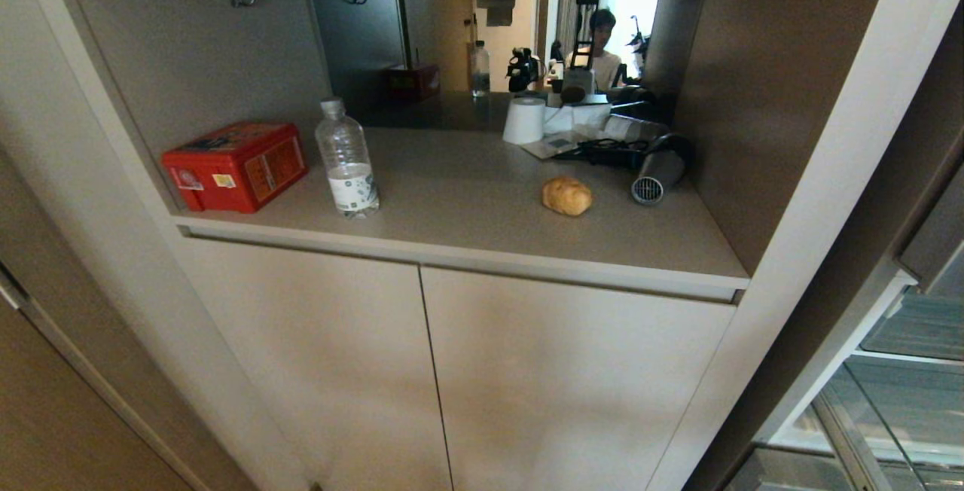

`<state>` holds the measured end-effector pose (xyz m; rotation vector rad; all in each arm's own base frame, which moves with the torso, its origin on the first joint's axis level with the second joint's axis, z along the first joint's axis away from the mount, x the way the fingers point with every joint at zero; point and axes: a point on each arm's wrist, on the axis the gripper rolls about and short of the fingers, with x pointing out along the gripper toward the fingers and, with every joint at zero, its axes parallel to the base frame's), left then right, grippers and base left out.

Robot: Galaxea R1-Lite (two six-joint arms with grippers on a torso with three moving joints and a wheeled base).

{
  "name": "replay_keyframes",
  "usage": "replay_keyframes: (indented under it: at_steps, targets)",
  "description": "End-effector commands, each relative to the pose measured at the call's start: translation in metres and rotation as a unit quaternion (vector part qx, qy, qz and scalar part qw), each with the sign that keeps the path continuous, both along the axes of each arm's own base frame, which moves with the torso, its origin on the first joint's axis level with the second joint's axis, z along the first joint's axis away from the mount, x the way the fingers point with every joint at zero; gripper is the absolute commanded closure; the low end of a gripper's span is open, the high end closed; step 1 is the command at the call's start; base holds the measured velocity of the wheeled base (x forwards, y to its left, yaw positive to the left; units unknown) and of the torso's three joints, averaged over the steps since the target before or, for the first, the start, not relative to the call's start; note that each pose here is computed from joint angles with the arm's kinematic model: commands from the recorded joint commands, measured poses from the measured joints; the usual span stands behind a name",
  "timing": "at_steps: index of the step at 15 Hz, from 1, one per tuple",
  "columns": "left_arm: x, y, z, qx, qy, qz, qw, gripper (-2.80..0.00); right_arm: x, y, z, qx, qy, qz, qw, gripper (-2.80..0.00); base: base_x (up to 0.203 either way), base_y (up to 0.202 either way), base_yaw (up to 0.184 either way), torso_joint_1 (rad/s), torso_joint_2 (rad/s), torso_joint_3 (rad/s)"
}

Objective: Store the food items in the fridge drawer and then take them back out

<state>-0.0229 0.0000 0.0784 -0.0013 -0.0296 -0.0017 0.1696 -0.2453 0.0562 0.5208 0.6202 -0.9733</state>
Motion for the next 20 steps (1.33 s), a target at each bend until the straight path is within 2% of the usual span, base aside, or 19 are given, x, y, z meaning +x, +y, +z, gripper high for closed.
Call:
replay_keyframes:
  at_steps: [1, 9, 13, 14, 20]
  targets:
    - [0.001, 0.000, -0.003, 0.000, 0.005, 0.000, 1.0000, 0.00, 0.000, 0.000, 0.001, -0.002, -0.002, -0.001, 1.000, -2.80, 0.000, 0.000, 0.000, 0.000, 0.00, 0.000]
    - [0.001, 0.000, -0.003, 0.000, 0.005, 0.000, 1.0000, 0.00, -0.010, -0.005, 0.003, -0.005, -0.003, -0.019, 1.000, -2.80, 0.000, 0.000, 0.000, 0.000, 0.00, 0.000]
    - [0.001, 0.000, -0.003, 0.000, 0.005, 0.000, 1.0000, 0.00, -0.021, 0.012, 0.039, -0.055, -0.028, -0.010, 0.998, -2.80, 0.000, 0.000, 0.000, 0.000, 0.00, 0.000]
    - [0.001, 0.000, -0.003, 0.000, 0.005, 0.000, 1.0000, 0.00, -0.026, 0.020, 0.047, -0.069, -0.032, -0.006, 0.997, 0.00, 0.000, 0.000, 0.000, 0.000, 0.00, 0.000]
    - [0.001, 0.000, -0.003, 0.000, 0.005, 0.000, 1.0000, 0.00, -0.060, 0.074, 0.076, -0.123, -0.054, 0.003, 0.991, 0.00, 0.000, 0.000, 0.000, 0.000, 0.00, 0.000]
